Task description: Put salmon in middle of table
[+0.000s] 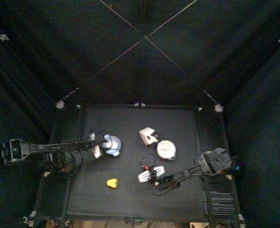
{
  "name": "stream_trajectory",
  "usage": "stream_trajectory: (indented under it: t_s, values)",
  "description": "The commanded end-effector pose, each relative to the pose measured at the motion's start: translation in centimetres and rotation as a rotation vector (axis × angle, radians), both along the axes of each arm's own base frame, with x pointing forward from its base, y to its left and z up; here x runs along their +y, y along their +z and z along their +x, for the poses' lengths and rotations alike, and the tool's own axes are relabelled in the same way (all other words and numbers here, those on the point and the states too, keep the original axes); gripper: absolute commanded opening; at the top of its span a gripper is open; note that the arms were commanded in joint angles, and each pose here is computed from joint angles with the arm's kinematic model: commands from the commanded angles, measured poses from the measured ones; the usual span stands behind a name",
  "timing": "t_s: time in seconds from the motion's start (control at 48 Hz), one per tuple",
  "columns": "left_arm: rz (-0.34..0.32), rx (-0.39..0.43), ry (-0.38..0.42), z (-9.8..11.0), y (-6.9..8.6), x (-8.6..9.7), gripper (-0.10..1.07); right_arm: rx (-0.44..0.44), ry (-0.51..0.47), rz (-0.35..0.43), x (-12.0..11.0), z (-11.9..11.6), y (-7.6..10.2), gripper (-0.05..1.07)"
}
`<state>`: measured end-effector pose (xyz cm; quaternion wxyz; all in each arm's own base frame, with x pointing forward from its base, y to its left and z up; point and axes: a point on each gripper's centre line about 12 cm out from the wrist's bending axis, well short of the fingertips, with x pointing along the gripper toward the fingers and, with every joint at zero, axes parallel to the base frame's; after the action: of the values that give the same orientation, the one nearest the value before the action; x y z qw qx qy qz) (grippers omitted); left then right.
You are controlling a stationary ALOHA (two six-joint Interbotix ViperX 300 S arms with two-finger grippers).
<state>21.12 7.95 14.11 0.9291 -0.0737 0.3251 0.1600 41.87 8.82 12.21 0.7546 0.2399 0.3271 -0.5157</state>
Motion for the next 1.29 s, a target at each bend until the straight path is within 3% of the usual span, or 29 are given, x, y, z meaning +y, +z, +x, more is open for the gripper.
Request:
stream_trajectory:
  t_s: [0.0,0.479,0.75,0.917,1.271]
  values:
    - [0.006,-0.017,-0.003,0.4,0.5,0.1,0.86,-0.03,-0.025,-0.015,0.2,1.0,1.8,0.55]
    - [0.006,-0.017,-0.001,0.4,0.5,0.2,0.86,0.004,-0.047,0.011,0.0,0.6,0.8,0.89]
    - [0.008,-0.015,-0.004,0.4,0.5,0.1,0.86,0.016,-0.017,0.102,0.5,0.0,-1.2,0.91]
    - [0.007,-0.015,-0.003,0.4,0.5,0.1,0.86,-0.023,0.036,0.169,0.8,0.5,-1.9,0.91]
    - [0.007,-0.015,-0.003,0.4,0.5,0.1,0.86,-0.041,0.057,0.183,1.0,0.9,-1.9,0.91]
